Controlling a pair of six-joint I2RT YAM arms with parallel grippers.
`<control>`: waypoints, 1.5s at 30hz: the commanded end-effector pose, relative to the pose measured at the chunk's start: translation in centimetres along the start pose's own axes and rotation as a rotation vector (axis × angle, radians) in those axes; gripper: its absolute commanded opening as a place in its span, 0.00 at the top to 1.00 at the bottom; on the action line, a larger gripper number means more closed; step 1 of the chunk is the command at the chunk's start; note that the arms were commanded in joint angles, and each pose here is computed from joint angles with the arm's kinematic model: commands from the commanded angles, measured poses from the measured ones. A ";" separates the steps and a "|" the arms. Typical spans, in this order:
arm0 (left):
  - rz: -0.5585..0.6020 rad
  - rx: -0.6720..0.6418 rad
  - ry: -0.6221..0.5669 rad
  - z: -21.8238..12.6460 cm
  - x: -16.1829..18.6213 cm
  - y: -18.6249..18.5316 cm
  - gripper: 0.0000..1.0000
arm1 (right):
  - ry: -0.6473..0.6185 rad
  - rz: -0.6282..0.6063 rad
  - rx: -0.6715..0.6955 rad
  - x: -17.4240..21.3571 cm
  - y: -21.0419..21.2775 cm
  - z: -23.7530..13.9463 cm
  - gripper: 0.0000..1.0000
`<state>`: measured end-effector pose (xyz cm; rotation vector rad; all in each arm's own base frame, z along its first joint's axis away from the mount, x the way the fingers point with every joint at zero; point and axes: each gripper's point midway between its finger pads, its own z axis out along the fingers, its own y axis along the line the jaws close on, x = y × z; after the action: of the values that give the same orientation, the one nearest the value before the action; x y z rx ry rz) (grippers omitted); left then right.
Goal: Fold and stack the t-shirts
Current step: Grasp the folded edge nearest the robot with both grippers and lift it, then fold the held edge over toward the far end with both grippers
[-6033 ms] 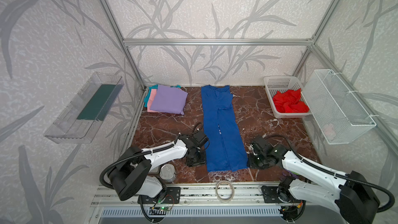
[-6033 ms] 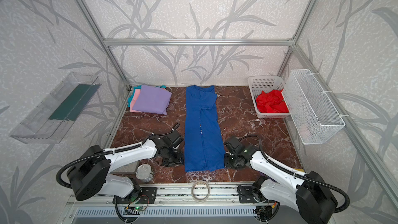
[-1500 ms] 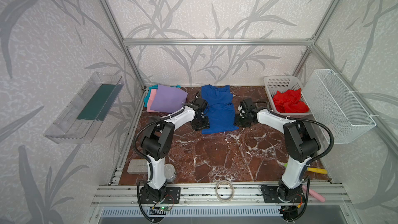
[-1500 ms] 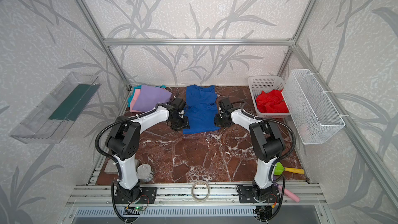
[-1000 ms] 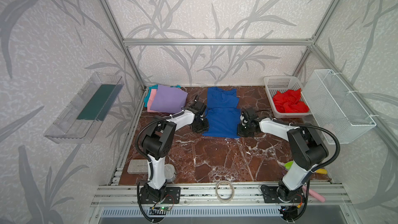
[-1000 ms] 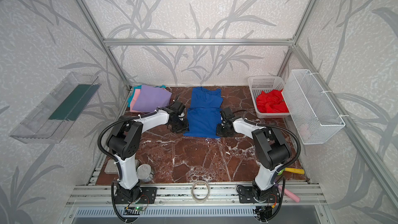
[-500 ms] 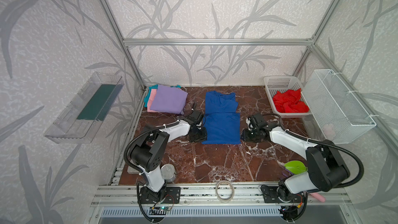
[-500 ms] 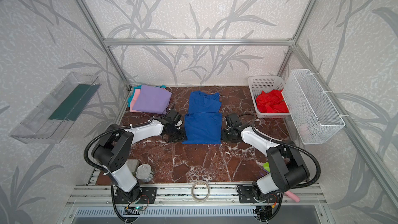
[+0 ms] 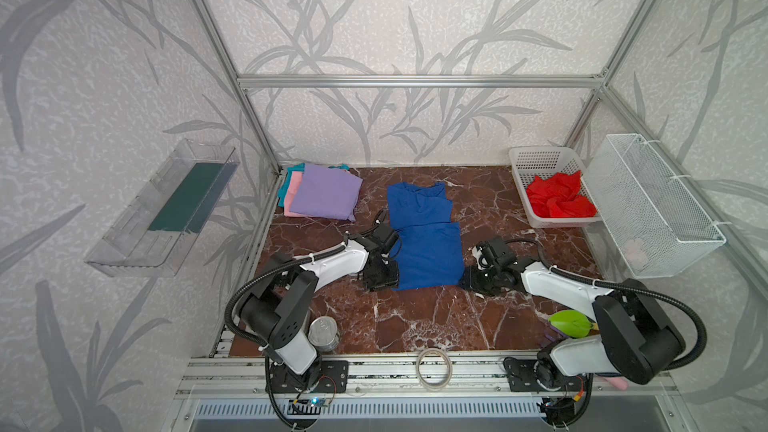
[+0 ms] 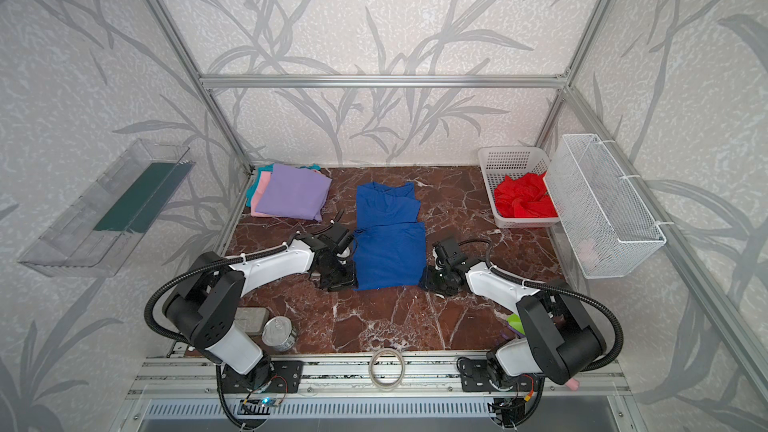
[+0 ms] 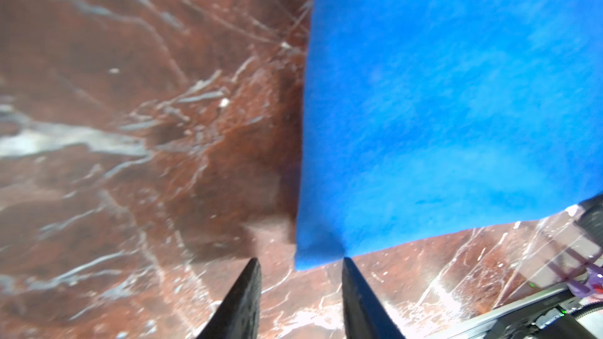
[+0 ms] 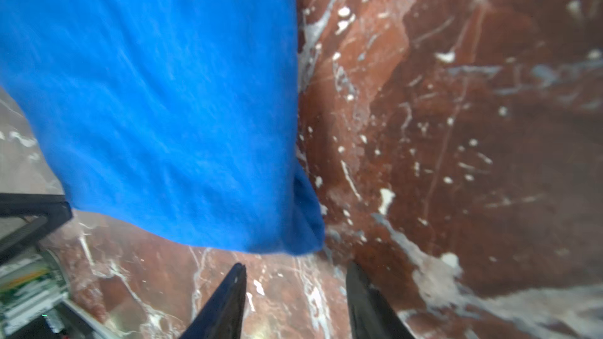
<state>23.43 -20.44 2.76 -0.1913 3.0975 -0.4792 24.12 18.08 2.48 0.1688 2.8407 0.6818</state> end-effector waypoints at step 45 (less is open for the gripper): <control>0.063 0.200 -0.324 -15.8 -2.7 -6.9 1.00 | -0.258 -0.146 -0.049 -1.4 7.1 -14.8 1.00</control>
<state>26.45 -22.89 18.99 -0.1746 2.7186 -0.7655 22.36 18.01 17.91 0.0268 2.5654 0.6746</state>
